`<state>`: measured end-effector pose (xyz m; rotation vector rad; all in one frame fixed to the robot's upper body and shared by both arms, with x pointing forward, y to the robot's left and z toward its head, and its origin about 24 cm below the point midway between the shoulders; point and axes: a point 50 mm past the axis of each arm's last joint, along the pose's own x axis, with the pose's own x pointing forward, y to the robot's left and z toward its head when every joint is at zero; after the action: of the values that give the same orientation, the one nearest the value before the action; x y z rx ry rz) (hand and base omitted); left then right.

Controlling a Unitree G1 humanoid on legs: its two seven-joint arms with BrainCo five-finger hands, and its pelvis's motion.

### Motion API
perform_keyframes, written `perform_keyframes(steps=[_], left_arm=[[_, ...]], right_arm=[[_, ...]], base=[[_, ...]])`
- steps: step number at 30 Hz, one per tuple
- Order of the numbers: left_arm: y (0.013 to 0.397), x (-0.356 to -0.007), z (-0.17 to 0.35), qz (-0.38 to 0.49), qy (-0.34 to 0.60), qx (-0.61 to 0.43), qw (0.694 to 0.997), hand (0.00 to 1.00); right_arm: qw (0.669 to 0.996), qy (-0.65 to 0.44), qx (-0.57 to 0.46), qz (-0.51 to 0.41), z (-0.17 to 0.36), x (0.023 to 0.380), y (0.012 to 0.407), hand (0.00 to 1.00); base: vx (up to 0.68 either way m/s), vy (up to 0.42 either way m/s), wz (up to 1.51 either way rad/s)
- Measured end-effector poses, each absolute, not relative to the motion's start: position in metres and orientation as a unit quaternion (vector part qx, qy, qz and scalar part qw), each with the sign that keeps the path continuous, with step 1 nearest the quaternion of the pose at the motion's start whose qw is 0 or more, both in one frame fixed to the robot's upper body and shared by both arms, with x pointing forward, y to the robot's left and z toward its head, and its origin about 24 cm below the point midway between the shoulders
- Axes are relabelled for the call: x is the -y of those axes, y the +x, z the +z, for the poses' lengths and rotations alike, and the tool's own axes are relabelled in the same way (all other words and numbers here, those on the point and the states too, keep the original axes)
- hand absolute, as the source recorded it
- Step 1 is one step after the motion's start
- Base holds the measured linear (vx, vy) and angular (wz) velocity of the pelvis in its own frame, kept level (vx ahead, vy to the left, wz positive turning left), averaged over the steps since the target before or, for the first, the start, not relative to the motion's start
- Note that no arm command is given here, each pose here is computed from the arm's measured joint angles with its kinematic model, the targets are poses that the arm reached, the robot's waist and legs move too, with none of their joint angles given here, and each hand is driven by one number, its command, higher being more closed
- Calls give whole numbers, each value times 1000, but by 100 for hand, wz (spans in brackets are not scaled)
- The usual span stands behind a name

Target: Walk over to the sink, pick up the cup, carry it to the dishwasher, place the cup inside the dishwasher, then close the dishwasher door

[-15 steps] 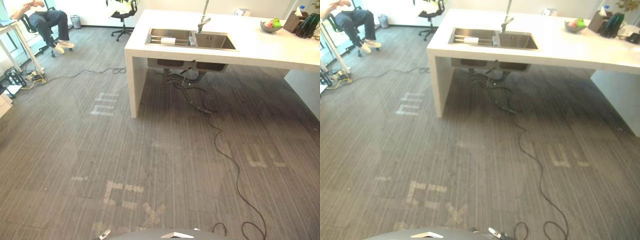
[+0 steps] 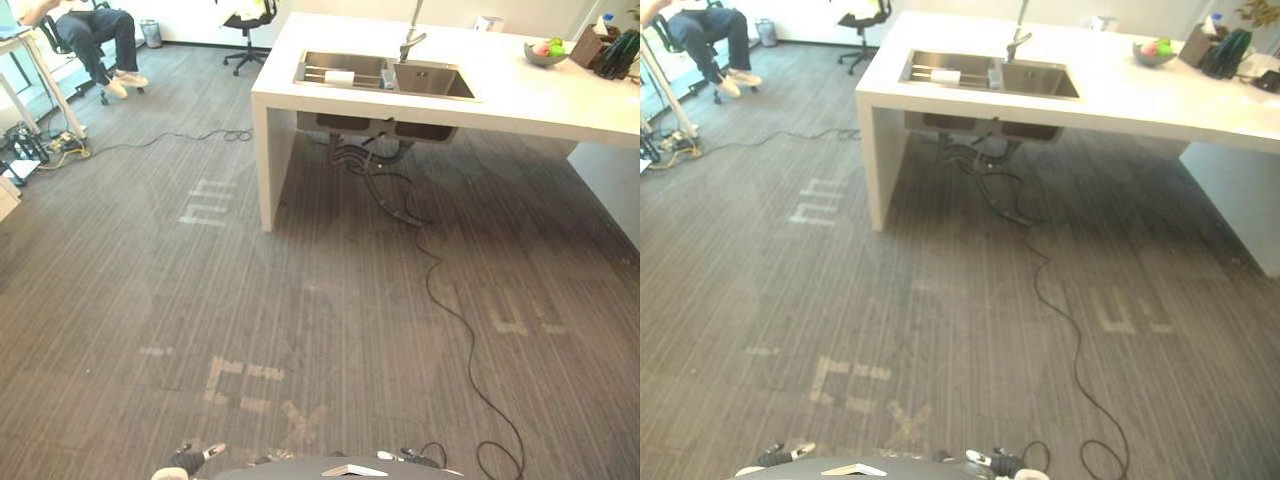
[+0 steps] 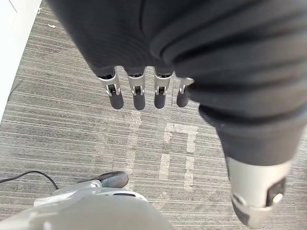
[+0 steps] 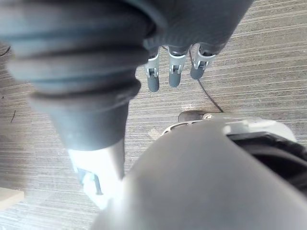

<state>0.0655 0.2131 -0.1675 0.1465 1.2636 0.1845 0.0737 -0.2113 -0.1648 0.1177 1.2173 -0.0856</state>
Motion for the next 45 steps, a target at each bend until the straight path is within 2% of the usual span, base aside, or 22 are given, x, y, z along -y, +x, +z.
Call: perform_keyframes(steps=[27,32,36,40,43,45], left_arm=[[67,-213,-167,65,90,-578,809,0],[64,-210,-167,53,100,-579,807,0],[63,-218,-166,81,105,-575,807,0],[78,-220,-163,97,100,-559,817,0],[97,-217,-159,90,119,-534,832,0],[114,-216,-150,93,144,-488,856,0]], right_arm=[[809,85,-581,-37,-165,209,74,0],[812,123,-565,-84,-164,215,75,0],[820,155,-538,-115,-164,213,77,0],[813,176,-537,-140,-165,211,69,0],[794,191,-550,-174,-168,213,53,0],[770,207,-576,-181,-172,202,34,0]], base=[[-18,-7,1],[8,38,15],[66,65,-1],[241,15,18],[328,-88,23],[487,-244,34]])
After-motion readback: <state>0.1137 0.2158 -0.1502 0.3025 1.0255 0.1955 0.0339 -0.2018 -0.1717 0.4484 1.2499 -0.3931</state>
